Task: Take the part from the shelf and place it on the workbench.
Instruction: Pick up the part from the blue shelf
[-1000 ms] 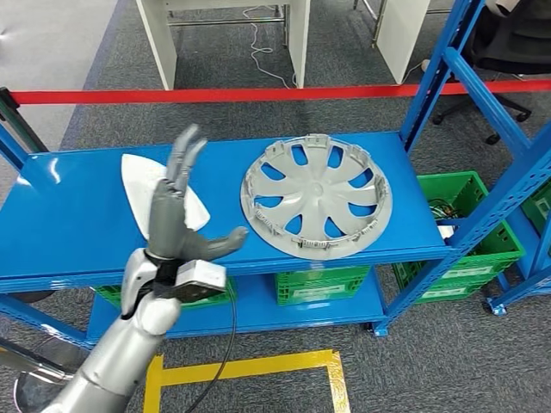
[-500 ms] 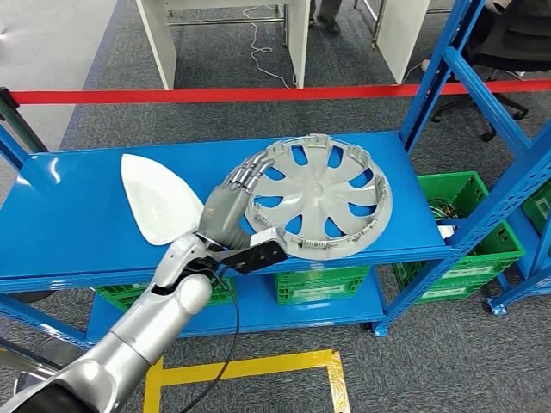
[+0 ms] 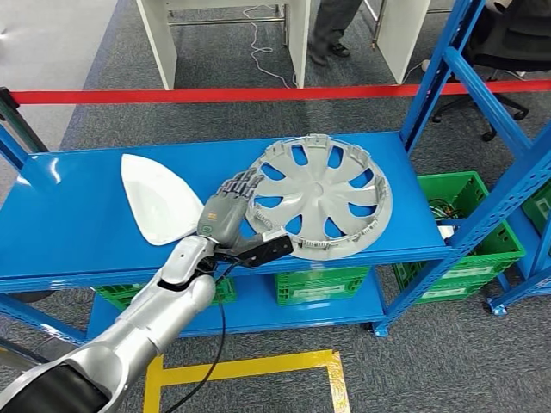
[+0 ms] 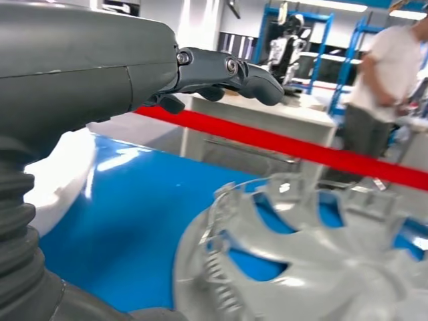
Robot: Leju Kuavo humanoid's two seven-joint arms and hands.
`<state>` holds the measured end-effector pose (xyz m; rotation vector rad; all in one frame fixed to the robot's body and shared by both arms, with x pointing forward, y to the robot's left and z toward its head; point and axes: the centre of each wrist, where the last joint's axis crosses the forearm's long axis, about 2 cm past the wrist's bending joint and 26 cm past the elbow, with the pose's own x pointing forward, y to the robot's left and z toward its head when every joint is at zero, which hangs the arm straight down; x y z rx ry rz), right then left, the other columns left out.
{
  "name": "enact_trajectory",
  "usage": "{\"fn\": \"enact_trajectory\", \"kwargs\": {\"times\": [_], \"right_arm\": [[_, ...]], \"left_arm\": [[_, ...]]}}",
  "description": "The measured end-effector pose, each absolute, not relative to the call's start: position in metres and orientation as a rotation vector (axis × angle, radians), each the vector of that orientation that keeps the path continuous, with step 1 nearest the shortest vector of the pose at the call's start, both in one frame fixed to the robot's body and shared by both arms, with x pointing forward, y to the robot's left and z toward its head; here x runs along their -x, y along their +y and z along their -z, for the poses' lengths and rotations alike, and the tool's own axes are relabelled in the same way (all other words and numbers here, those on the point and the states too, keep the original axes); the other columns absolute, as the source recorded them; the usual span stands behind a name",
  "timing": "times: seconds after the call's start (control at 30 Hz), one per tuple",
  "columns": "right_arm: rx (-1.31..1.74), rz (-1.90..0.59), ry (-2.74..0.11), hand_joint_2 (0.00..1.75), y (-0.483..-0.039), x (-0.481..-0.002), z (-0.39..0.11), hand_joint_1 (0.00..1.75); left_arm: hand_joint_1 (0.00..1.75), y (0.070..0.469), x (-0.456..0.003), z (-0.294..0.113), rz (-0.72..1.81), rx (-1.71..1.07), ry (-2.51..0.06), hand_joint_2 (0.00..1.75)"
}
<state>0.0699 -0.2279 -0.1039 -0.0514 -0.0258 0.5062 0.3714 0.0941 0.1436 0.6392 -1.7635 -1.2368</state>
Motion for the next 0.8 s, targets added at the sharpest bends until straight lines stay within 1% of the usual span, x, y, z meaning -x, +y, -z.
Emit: {"fn": "enact_trajectory", "kwargs": {"times": [0.33,0.63,0.8], "right_arm": [[0.054,-0.5,-0.025,0.0,-0.228,-0.069,0.104,0.0],[0.068,-0.493,-0.026,0.0,-0.228,-0.069,0.104,0.0],[0.069,-0.494,-0.024,0.0,-0.227,-0.069,0.104,0.0]], "left_arm": [[0.0,0.119,-0.377,-0.126,1.197,-0.769,-1.634,1.75],[0.0,0.138,-0.376,-0.117,0.993,-0.951,-1.65,1.75],[0.0,0.146,-0.374,-0.111,0.934,-0.975,-1.633,1.75]]}}
